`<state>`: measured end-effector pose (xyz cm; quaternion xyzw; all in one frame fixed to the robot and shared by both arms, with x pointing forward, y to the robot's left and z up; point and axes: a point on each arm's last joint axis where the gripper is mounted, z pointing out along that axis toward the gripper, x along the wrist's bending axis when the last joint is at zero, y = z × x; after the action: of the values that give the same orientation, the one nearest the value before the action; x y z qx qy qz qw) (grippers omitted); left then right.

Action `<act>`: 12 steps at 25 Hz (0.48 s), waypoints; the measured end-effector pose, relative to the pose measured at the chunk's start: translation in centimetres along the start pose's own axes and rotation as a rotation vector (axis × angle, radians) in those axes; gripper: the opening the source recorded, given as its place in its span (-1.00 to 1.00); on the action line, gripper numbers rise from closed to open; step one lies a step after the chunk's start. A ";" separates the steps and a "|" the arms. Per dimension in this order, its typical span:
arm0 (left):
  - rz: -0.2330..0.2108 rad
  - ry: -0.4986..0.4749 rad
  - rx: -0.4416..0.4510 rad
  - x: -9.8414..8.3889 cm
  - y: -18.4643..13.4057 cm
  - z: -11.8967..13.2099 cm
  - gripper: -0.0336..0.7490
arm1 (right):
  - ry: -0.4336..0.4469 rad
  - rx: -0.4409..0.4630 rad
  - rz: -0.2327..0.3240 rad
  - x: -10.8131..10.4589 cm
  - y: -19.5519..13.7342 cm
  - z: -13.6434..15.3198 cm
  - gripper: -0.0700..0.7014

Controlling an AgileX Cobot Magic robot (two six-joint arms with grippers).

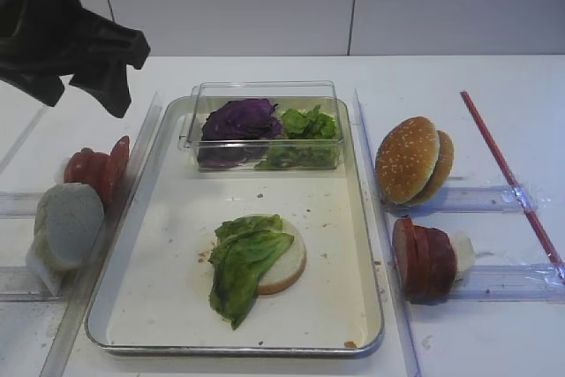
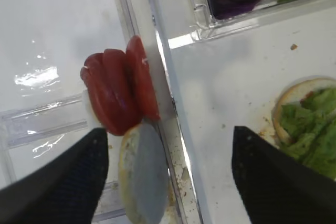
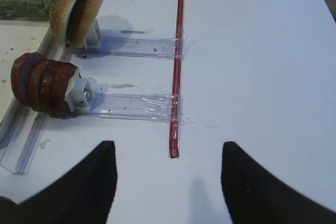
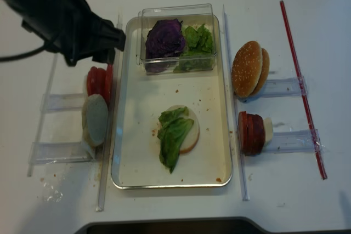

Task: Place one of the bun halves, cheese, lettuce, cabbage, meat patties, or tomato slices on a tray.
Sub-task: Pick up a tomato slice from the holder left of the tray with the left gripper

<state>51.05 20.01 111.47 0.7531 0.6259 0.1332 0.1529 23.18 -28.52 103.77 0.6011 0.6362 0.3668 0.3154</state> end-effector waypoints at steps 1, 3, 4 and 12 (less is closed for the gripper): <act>-0.001 0.003 0.013 -0.1 0.5 0.6 0.26 | 0.000 0.000 0.000 0.0 0.0 0.0 0.36; 0.001 0.007 0.037 -0.4 1.2 1.6 0.26 | 0.000 0.000 0.000 0.0 0.0 0.0 0.36; 0.003 0.012 0.050 -0.5 1.4 2.3 0.25 | 0.000 0.000 0.000 0.0 0.0 0.0 0.36; 0.024 0.051 0.150 -0.8 2.2 6.3 0.04 | 0.000 0.000 0.000 0.0 0.0 0.0 0.36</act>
<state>55.38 18.48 106.57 0.7661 0.6289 0.1072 0.0785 23.18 -28.52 103.77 0.6011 0.6362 0.3668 0.3154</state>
